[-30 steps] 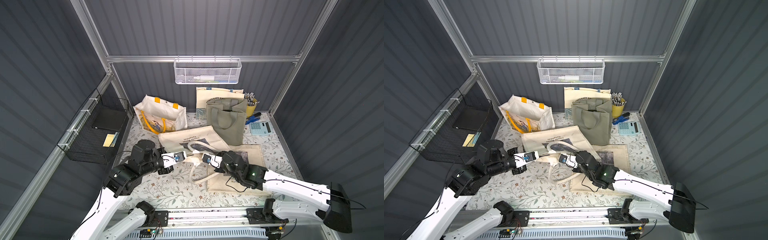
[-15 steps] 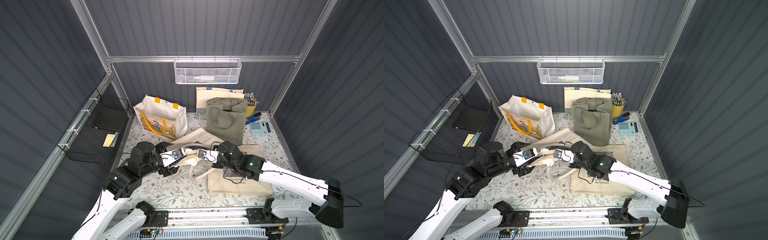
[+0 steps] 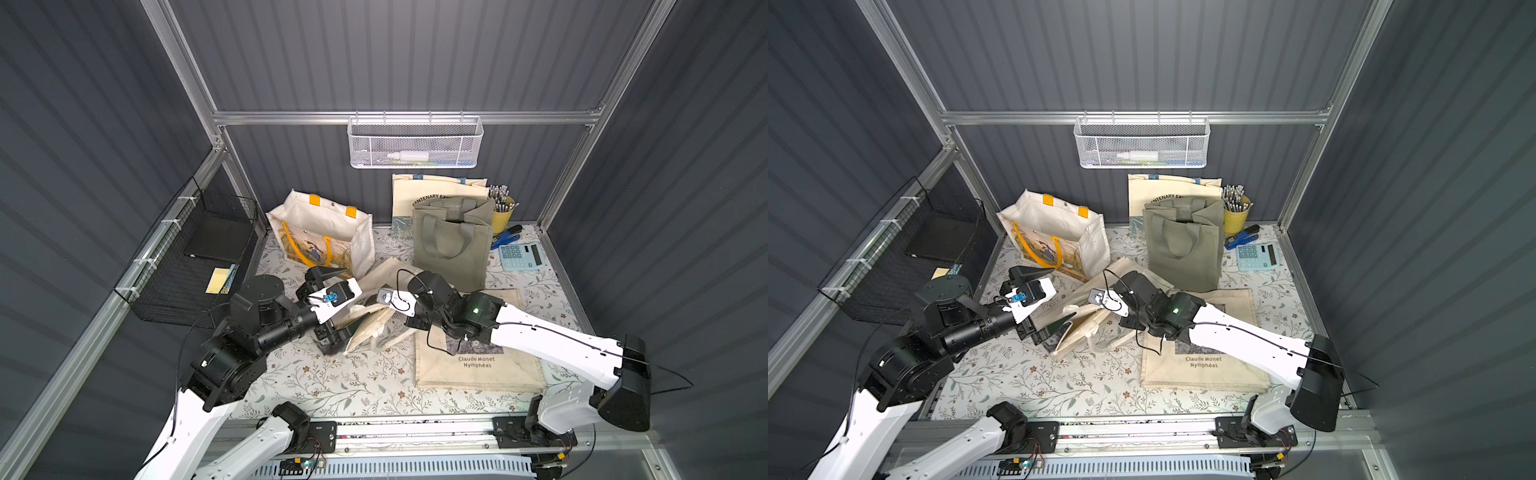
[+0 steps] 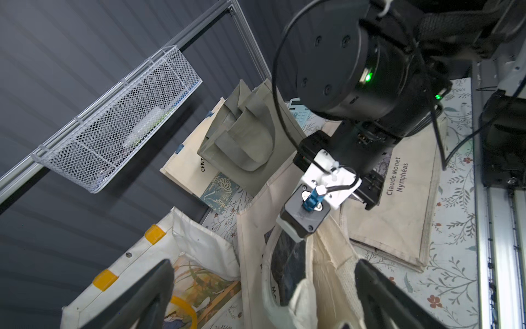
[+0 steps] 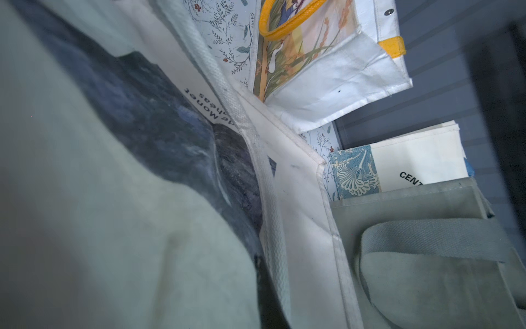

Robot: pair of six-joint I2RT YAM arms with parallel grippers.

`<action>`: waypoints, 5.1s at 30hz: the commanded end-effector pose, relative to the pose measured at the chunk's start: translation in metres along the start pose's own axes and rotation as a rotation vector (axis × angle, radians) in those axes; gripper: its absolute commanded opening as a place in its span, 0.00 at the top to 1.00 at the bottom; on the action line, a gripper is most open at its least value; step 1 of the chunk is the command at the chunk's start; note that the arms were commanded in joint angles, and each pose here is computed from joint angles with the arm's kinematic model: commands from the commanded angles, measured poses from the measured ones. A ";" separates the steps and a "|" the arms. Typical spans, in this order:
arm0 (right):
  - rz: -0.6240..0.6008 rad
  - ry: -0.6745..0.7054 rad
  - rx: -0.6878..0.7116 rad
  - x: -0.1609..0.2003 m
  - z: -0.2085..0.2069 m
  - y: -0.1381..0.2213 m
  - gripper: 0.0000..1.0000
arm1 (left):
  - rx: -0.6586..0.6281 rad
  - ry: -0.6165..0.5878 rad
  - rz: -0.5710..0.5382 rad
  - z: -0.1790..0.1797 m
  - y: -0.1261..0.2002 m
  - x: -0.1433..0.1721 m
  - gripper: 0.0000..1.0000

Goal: Put away the canvas bag
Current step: Press the canvas bag at the center of the board.

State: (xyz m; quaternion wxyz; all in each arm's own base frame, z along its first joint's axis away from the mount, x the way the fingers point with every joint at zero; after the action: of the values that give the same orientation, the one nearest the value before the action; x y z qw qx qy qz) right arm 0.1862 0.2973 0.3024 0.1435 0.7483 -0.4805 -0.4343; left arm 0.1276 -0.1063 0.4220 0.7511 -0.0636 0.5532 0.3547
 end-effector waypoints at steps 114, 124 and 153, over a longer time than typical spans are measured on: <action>0.032 0.053 0.061 0.081 0.035 0.045 0.01 | 0.163 -0.151 0.290 -0.006 -0.004 0.020 1.00; 0.010 0.110 0.129 0.086 0.036 0.037 0.34 | 0.175 -0.152 0.256 -0.007 -0.005 0.018 1.00; -0.171 -0.034 -0.025 0.057 -0.048 0.082 1.00 | 0.033 -0.176 0.292 0.001 0.002 0.020 1.00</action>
State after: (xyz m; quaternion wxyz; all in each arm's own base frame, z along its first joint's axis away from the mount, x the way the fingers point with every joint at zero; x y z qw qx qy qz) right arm 0.1854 0.2014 0.3346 0.1060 0.7889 -0.4380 -0.4177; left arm 0.1296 -0.1042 0.3950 0.7381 0.0973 0.5189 0.4200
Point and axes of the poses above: each gripper's point midway between its finger pads, its own y axis back along the fingers, its own z axis along the line the jaws close on, x = y × z, the point moved 10 cm from there along y, back along the fingers, and after that the axes turned 4 degrees about y, right-handed, at the moved point
